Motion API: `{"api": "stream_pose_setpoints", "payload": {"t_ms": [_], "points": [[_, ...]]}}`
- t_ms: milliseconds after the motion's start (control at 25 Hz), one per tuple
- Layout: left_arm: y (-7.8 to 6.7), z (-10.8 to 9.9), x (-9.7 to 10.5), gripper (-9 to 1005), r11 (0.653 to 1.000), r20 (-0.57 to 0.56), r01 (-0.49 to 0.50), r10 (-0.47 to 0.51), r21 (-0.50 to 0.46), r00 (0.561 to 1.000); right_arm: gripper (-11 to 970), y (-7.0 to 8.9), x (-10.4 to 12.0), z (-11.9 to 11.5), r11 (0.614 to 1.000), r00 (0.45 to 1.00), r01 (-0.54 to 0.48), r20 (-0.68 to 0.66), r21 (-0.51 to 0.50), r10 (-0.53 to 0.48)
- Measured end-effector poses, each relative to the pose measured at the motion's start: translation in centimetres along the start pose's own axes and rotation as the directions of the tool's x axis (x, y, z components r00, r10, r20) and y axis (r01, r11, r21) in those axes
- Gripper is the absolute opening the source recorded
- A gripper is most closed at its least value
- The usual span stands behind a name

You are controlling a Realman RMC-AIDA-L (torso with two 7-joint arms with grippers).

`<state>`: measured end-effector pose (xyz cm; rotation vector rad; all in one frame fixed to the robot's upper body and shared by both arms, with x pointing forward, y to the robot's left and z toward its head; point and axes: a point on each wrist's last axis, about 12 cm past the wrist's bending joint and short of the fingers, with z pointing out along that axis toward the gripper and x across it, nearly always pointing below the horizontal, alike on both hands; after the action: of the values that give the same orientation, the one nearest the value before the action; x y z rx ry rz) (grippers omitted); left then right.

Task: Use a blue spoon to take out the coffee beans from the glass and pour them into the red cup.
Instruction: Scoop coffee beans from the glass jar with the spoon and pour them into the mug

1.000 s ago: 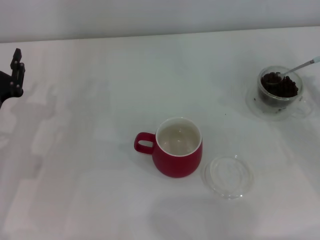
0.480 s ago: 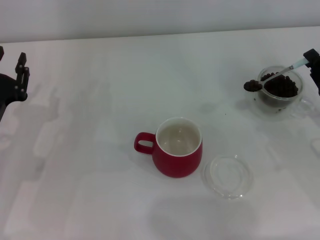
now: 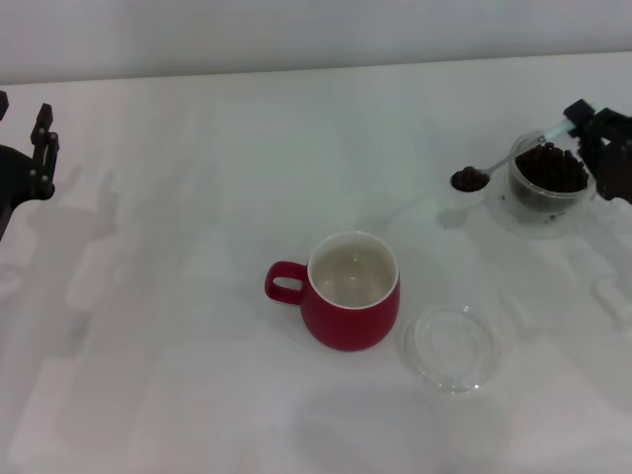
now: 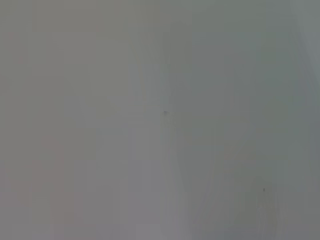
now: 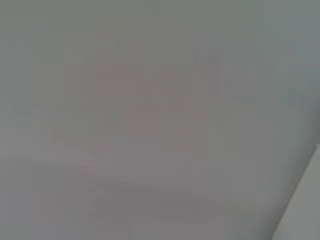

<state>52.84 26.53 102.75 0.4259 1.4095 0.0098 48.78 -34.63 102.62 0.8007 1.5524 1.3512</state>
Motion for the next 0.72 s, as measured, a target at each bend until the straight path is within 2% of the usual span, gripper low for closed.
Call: {"api": "stream_pose_setpoints", "payload": {"t_ms": [720], "points": [[0.1, 0.1, -0.1, 424, 1.000, 0.003, -0.002, 0.002, 0.001, 1.000, 143, 0.9, 2.1, 2.0, 0.999, 0.989, -0.010, -0.149, -0.046, 0.003]]}}
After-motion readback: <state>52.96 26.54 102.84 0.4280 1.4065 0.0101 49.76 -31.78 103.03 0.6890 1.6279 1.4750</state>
